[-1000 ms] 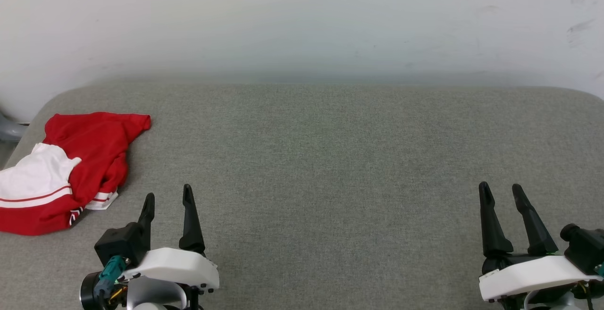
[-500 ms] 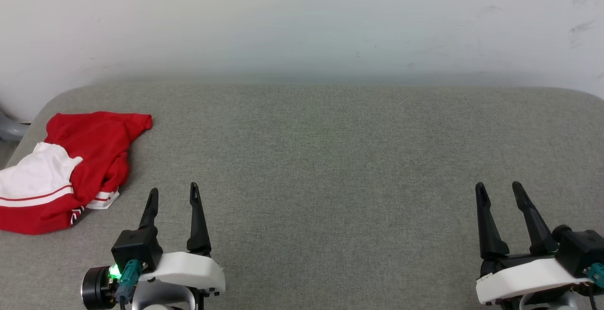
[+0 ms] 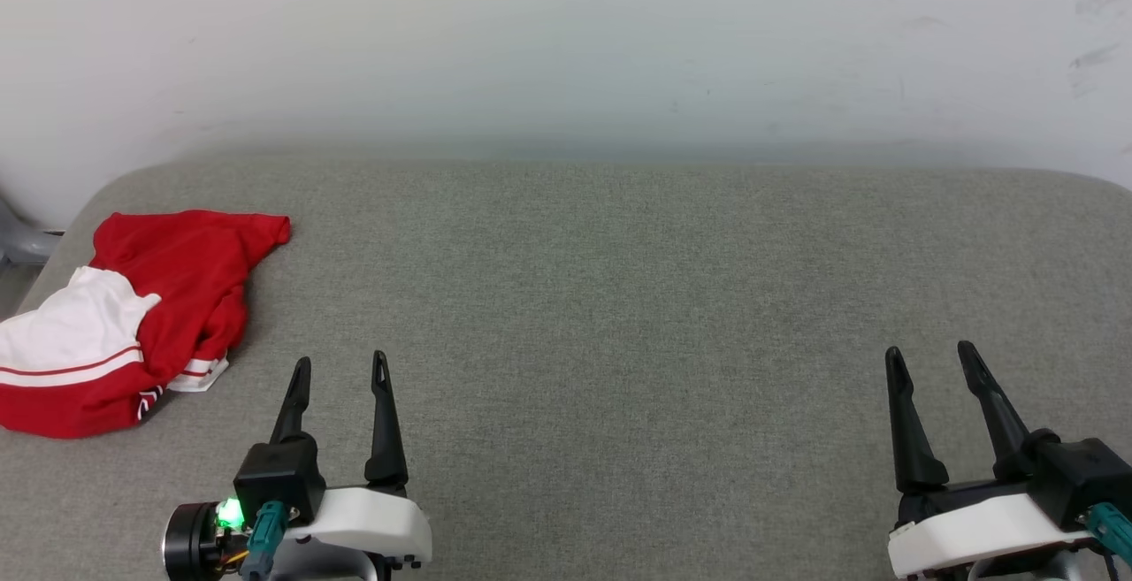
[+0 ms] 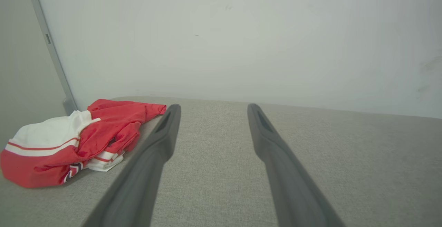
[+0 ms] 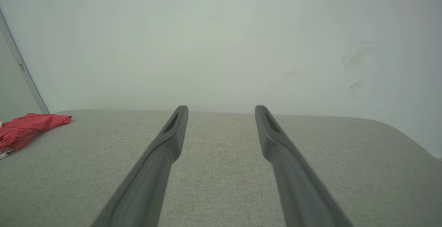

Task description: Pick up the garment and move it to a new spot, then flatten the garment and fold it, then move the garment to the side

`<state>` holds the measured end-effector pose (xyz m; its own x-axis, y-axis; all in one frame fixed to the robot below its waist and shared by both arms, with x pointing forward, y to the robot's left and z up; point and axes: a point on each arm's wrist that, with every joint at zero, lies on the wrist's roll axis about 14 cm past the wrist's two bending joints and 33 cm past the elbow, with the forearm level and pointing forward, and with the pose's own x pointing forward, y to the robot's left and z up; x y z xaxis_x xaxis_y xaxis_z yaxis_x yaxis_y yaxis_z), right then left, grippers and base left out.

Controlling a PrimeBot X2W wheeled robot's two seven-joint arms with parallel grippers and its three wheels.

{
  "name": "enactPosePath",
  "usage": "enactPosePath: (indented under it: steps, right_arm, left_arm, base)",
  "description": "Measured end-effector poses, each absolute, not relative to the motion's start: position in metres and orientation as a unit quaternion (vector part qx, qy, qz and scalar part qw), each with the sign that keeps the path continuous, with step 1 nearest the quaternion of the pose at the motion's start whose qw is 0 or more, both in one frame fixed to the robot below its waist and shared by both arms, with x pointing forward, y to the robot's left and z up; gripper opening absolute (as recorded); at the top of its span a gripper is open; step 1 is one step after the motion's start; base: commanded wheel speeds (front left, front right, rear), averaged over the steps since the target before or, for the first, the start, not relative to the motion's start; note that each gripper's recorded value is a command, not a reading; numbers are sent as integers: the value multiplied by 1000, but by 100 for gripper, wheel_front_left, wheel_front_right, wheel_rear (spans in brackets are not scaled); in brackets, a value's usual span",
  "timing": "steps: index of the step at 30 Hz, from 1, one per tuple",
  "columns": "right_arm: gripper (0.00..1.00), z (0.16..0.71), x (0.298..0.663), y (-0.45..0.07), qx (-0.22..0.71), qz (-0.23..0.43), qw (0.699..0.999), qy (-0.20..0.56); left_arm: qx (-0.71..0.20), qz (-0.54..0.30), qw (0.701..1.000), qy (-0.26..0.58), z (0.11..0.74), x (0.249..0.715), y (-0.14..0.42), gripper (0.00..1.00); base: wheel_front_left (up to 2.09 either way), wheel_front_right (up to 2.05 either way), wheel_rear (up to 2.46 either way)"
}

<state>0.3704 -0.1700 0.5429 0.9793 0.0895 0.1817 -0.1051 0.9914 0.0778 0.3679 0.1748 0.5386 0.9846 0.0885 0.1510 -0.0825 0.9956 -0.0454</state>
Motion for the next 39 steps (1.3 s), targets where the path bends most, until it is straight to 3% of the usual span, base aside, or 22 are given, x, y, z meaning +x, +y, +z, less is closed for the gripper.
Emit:
enactPosePath:
  steps: [39]
  right_arm:
    - [100, 538, 368, -173, 57, 44, 993, -91]
  left_arm:
    - [-3, 27, 996, -80, 532, 364, 177, 100]
  base:
    - [0, 0, 0]
